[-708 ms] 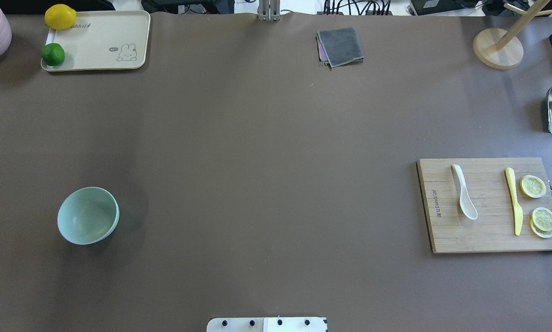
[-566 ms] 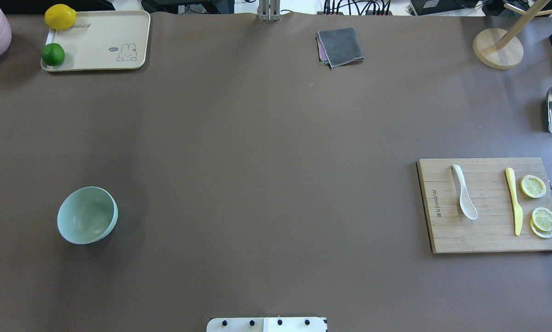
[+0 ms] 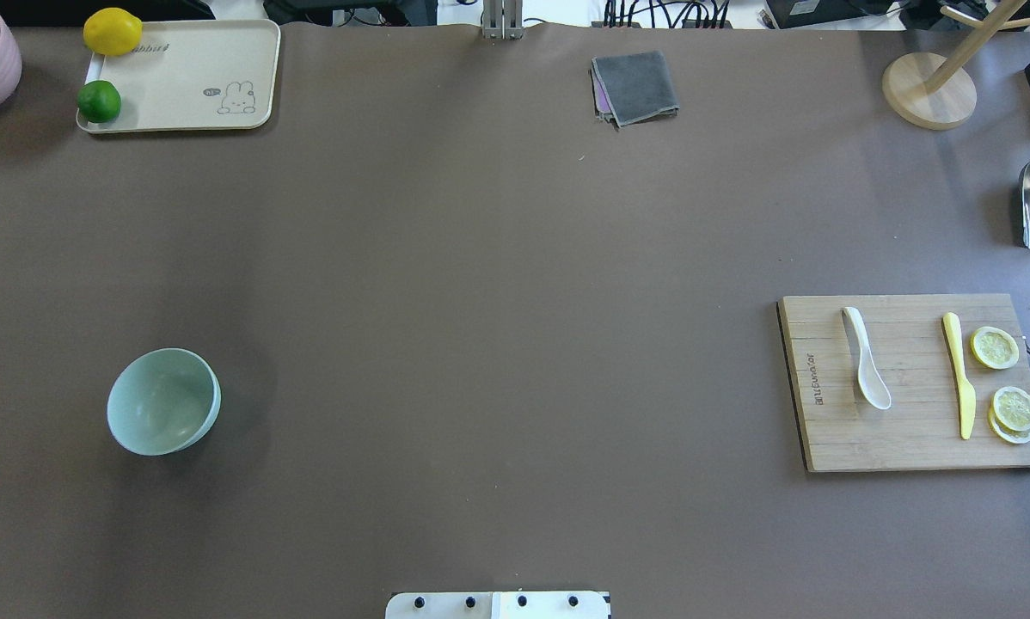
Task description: Place spoon in bowl
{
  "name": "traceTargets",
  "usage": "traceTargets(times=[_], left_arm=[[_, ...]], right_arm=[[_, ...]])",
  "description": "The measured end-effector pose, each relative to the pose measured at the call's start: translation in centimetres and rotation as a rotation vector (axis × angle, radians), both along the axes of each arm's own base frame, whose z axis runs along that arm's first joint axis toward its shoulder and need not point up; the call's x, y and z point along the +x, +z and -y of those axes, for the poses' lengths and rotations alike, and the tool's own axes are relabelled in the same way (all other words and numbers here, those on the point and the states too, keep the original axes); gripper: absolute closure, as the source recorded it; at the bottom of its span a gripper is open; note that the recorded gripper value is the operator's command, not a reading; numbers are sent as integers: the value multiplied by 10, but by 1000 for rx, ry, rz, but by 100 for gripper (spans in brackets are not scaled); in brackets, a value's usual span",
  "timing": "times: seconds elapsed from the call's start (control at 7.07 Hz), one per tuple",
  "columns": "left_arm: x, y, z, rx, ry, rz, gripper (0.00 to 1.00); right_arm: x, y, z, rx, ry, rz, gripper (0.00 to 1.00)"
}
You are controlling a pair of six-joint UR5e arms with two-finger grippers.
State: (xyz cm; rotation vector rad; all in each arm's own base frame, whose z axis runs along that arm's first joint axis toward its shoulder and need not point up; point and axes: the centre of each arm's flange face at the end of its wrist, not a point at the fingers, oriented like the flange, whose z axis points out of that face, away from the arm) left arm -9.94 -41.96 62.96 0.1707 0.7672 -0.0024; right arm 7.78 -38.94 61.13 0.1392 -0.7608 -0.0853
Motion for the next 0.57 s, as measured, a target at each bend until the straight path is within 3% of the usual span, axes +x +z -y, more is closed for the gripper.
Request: traceTargets(times=[0.57], left_arm=[[0, -3, 0, 6, -3, -8, 2]], right_arm=[[0, 5, -2, -12, 3, 1, 0]])
